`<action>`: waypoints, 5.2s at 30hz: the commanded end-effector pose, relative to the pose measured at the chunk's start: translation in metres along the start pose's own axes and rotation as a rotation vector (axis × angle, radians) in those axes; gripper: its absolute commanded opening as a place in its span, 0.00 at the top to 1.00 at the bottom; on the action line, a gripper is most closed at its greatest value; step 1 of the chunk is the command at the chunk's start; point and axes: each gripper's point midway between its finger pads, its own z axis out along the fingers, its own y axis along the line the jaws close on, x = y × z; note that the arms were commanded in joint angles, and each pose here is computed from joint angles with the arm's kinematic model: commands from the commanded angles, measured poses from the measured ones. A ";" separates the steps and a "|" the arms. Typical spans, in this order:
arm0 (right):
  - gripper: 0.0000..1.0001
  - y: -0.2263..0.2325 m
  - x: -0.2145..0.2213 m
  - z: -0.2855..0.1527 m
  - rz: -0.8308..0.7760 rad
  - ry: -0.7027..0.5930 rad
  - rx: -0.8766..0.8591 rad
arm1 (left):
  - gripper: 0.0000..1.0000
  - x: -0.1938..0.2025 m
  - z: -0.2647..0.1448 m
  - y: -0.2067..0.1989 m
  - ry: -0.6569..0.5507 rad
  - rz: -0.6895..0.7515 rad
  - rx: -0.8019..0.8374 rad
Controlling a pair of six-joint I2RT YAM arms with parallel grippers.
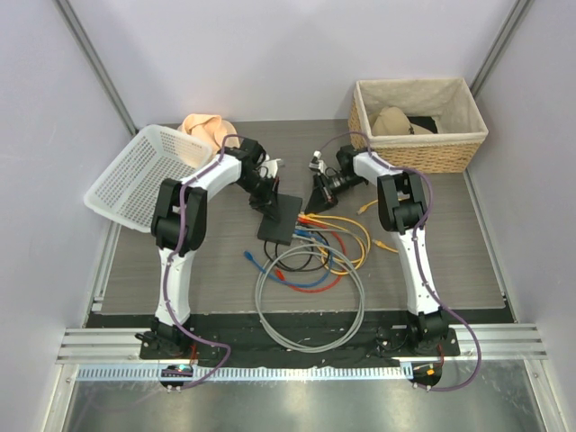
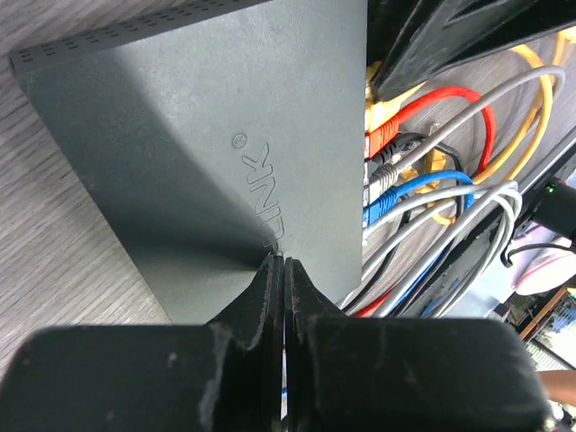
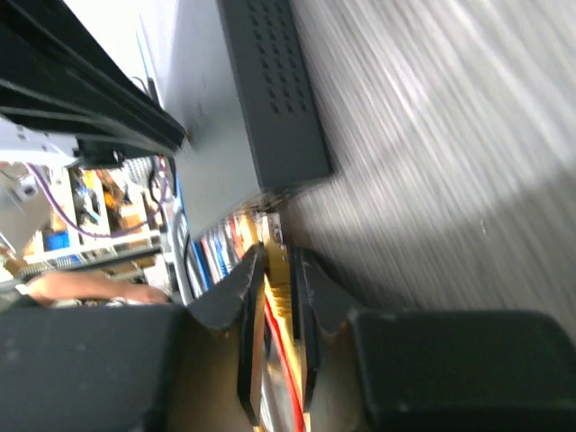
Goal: Pull the plug from the switch port
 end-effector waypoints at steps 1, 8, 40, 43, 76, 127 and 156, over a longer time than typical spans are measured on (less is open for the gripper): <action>0.99 -0.058 0.018 -0.018 0.028 0.034 0.254 | 1.00 0.019 0.031 0.051 0.089 0.012 -0.177; 0.99 -0.051 -0.038 -0.049 -0.074 -0.093 0.338 | 1.00 0.018 0.030 0.051 0.089 0.017 -0.178; 0.99 0.089 0.041 -0.339 -0.469 -0.235 1.127 | 1.00 -0.052 0.007 0.018 -0.094 0.026 -0.038; 0.99 0.077 0.066 -0.333 -0.515 -0.178 1.161 | 1.00 -0.046 0.011 0.017 -0.072 0.008 -0.020; 0.15 0.114 -0.034 -0.076 -0.381 -0.334 0.246 | 1.00 -0.006 -0.066 -0.015 -0.150 0.173 -0.090; 0.51 -0.014 0.004 0.021 -0.041 -0.100 0.163 | 1.00 0.049 -0.005 0.043 0.033 -0.005 -0.171; 0.51 -0.026 0.010 0.014 -0.039 -0.103 0.153 | 1.00 0.050 -0.002 0.046 0.037 -0.006 -0.178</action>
